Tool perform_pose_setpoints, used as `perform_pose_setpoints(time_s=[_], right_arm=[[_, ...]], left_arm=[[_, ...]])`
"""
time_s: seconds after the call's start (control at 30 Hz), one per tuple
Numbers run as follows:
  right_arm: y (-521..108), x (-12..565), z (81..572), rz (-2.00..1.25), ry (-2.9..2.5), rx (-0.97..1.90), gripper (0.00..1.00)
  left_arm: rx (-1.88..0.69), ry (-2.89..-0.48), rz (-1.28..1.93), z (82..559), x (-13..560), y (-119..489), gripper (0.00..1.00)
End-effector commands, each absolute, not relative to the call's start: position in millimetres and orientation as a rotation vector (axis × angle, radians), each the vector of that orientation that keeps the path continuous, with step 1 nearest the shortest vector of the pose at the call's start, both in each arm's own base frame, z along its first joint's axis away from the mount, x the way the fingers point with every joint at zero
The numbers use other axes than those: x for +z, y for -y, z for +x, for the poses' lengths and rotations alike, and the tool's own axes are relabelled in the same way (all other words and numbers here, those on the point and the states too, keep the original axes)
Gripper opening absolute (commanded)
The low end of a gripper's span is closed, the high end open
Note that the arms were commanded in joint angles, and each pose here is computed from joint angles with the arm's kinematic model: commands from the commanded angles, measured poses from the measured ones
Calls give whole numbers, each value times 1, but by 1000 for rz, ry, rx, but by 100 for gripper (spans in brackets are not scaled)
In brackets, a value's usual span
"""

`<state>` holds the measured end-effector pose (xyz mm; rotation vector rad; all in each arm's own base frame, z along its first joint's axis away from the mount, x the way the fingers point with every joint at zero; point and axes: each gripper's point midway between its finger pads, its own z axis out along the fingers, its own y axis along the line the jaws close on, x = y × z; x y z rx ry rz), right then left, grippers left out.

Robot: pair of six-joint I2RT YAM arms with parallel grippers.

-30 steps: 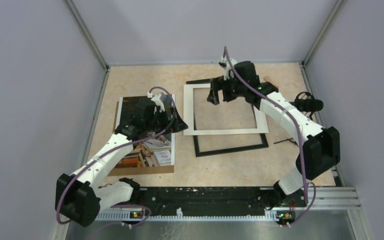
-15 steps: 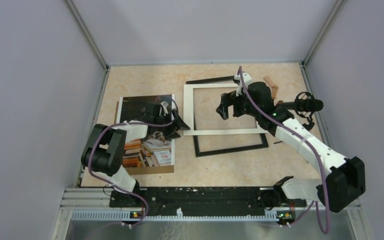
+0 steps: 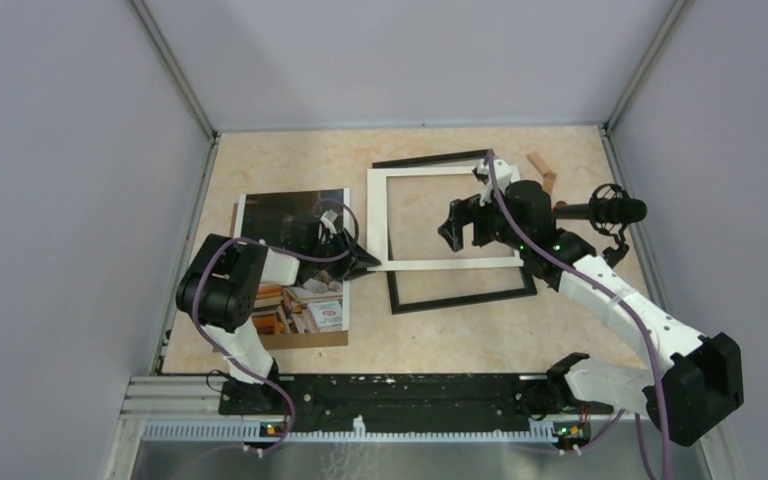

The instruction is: Put the photo into the frame

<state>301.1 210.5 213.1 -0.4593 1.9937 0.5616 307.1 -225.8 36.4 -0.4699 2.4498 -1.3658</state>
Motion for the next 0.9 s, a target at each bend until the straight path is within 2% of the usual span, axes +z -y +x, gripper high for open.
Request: perform_pose_setpoints(time_s=[0.0,0.13,0.23,0.4,0.5,0.73,0.87], right_arm=[[-213,221,307,-453,-1936,564,96],[-225,215,301,-599,-1871,559,99],[-243,214,291,-850,-1716,324,99],[-280,199,270,-1246,-1454,34,99],[-300,189,258,-1378,-1315,-50,99],[-326,179,256,-1389,-1238,-196,99],[-335,170,258,-1381,-1241,-224,95]], left_arm=[[-1452,-2369,-456,315,48,225,33],[-1574,-2301,-463,320,67,227,13],[-1620,-2283,-437,321,86,229,0],[-1583,-2305,-414,310,118,223,0],[-1571,-2331,-445,298,133,218,0],[-1578,-2334,-516,276,165,208,0],[-1613,-2325,-541,267,175,208,0]])
